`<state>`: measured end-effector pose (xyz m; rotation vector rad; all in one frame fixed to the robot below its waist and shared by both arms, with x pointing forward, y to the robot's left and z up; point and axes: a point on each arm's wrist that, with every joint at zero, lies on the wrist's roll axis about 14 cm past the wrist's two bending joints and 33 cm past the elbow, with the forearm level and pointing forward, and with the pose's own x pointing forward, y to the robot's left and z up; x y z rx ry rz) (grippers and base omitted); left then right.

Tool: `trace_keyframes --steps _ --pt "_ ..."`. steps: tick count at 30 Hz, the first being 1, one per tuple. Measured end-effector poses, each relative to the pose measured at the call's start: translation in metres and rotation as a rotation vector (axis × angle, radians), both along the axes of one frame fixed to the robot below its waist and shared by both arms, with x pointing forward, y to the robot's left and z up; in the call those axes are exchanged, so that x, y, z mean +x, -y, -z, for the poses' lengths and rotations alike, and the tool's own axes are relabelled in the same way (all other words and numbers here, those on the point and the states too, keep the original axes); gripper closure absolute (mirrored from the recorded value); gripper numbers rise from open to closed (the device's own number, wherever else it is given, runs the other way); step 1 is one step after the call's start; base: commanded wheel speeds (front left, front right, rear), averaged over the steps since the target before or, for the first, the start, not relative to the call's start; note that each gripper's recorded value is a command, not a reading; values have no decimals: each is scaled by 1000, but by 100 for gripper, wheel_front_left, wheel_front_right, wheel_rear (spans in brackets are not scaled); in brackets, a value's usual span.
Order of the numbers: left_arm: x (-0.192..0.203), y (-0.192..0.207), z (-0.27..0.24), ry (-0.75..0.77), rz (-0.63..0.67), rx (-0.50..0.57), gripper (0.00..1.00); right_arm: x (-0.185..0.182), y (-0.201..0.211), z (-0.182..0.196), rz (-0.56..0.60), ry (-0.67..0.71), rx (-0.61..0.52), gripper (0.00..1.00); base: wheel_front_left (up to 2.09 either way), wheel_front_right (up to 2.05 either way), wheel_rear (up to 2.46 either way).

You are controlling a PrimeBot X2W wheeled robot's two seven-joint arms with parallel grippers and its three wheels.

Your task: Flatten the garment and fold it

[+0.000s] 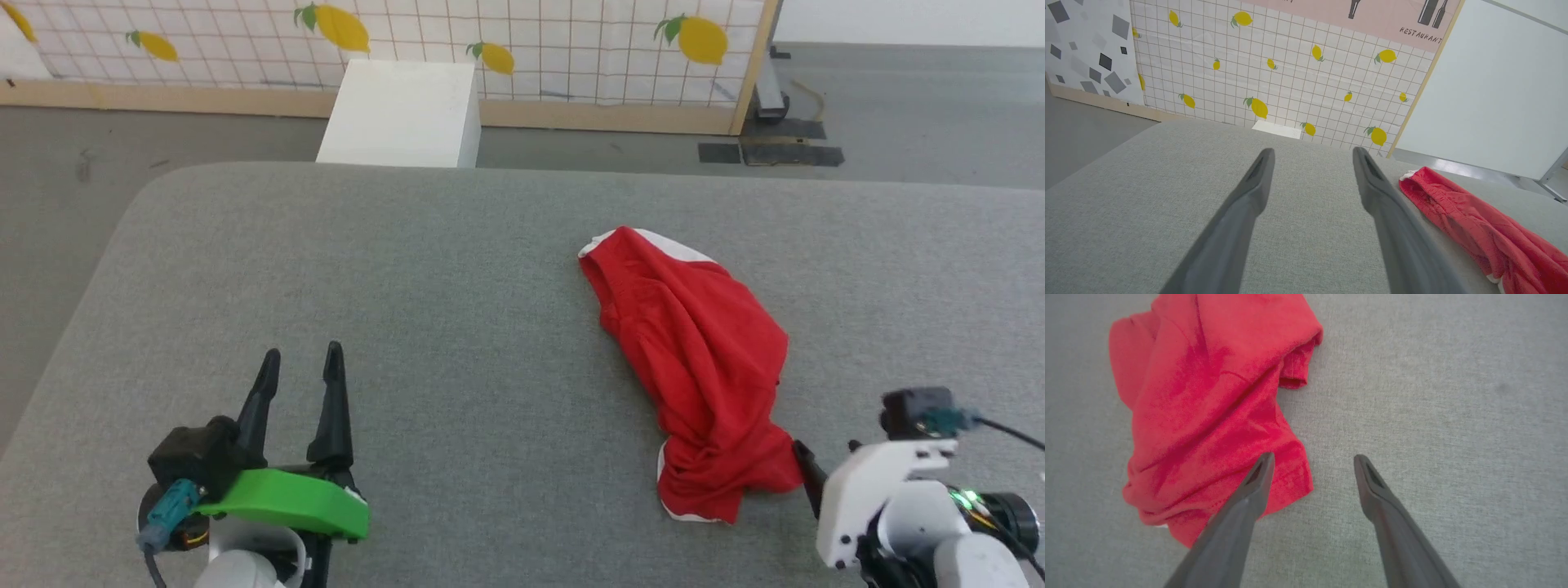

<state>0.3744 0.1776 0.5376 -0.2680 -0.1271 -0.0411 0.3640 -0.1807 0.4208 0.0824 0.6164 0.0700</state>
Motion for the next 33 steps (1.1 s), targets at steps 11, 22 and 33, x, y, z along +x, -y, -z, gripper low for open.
trace_keyframes --steps 11,22,33 --pt "0 -10 17 -41 -42 -26 0 4 -21 44 -132 -292 -136 0 0 0 0" --pt "-3 -16 27 -64 -58 -21 0 21 -12 42 -146 -311 -122 100 0 0 0" --pt "8 -12 26 -53 -33 -18 0 99 111 -43 94 -94 -287 100 0 0 0"
